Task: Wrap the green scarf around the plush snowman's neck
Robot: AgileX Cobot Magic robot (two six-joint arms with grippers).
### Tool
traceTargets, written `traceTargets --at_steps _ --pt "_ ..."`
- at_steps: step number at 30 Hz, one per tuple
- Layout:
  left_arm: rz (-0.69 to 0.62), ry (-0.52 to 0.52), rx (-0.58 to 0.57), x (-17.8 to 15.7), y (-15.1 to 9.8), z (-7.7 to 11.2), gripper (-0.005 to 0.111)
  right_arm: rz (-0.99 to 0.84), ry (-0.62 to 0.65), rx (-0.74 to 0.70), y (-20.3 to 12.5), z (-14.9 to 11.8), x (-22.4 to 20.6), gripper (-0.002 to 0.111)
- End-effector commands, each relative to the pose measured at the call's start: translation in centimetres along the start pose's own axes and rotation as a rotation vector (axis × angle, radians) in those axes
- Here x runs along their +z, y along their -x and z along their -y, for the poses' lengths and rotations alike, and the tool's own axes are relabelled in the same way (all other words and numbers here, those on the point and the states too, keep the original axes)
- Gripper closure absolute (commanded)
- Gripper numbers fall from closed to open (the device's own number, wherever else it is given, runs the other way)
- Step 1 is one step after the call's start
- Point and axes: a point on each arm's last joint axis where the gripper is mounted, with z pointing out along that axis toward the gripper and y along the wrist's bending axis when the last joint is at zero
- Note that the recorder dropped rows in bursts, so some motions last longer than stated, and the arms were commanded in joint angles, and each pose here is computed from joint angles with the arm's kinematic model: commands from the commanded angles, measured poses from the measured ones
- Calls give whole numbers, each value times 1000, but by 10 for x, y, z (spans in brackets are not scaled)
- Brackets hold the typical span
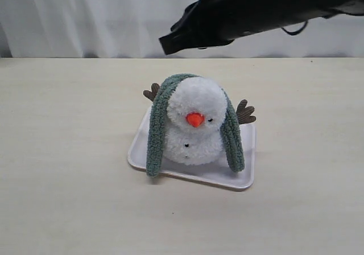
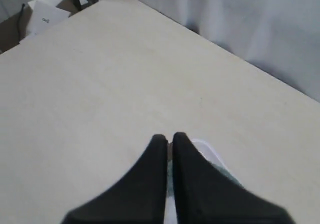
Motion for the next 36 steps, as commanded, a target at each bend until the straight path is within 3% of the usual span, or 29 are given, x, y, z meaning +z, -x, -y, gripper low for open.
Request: traceTargets --at_steps 1,8,13,25,36 --pt "11 -2 -1 0 0 0 107 -55 -79 -47 1 -9 42 104" --pt "11 -2 -1 0 0 0 107 -174 -128 -58 -8 -14 89 104" --pt "11 -2 -1 0 0 0 107 -362 -176 -106 -19 -6 111 104" --pt "11 -2 -1 0 0 0 107 -535 -186 -129 -28 -4 104 104" --pt "11 -2 -1 0 0 0 107 -610 -137 -102 -54 -8 136 104"
